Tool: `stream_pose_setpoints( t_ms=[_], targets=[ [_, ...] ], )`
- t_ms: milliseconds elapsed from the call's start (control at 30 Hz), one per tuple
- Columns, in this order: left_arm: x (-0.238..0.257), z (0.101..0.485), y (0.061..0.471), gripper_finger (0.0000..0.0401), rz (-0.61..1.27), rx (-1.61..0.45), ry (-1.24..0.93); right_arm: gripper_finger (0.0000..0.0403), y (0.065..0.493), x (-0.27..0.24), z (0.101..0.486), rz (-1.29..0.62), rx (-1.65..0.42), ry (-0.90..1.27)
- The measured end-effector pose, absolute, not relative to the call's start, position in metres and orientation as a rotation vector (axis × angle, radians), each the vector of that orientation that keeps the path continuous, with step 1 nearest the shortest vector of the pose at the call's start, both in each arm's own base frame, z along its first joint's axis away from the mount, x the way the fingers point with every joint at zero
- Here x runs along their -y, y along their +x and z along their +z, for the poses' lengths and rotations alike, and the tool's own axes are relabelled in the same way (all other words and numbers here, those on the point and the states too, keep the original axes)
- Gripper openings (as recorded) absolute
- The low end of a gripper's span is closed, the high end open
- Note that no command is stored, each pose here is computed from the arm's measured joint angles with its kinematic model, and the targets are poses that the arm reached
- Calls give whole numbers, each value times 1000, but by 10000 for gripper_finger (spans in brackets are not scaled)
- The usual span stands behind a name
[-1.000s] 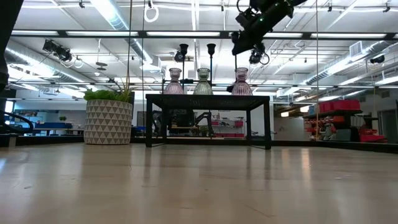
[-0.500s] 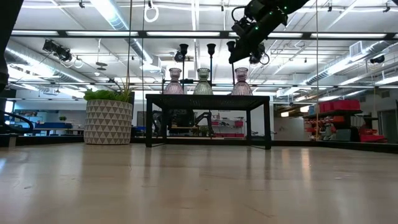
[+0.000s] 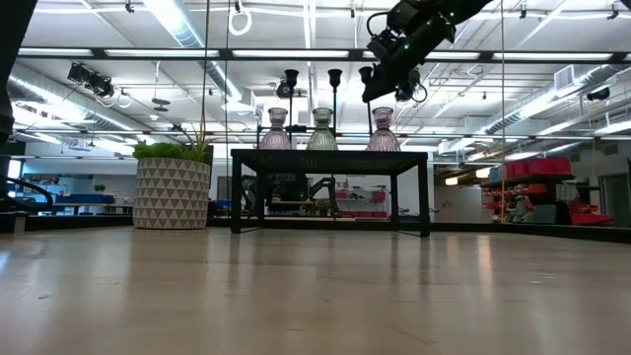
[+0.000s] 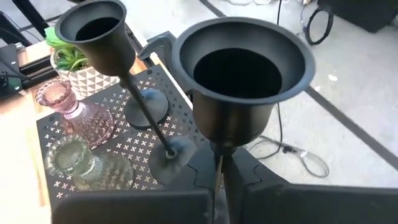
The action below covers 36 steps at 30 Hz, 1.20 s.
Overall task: Pick & Place candle stick holders
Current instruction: Put the black candle holder on the shelf aligned with the other black candle holders
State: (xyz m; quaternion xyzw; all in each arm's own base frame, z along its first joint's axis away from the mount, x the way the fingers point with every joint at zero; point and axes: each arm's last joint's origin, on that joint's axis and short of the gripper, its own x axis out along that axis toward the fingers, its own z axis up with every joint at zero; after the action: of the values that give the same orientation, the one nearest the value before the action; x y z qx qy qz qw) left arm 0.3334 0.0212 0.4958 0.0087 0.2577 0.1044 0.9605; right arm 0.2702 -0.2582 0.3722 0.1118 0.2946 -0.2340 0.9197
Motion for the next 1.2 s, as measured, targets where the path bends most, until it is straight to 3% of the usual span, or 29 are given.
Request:
stream_pose_setpoints(
  t_ms=[300, 1200],
  targets=[
    [-21, 496, 333, 119, 212, -522, 16, 22, 272, 260, 356, -479, -613, 254],
    [-21, 496, 333, 119, 212, -522, 18, 195, 268, 256, 361, -487, -598, 272]
  ],
)
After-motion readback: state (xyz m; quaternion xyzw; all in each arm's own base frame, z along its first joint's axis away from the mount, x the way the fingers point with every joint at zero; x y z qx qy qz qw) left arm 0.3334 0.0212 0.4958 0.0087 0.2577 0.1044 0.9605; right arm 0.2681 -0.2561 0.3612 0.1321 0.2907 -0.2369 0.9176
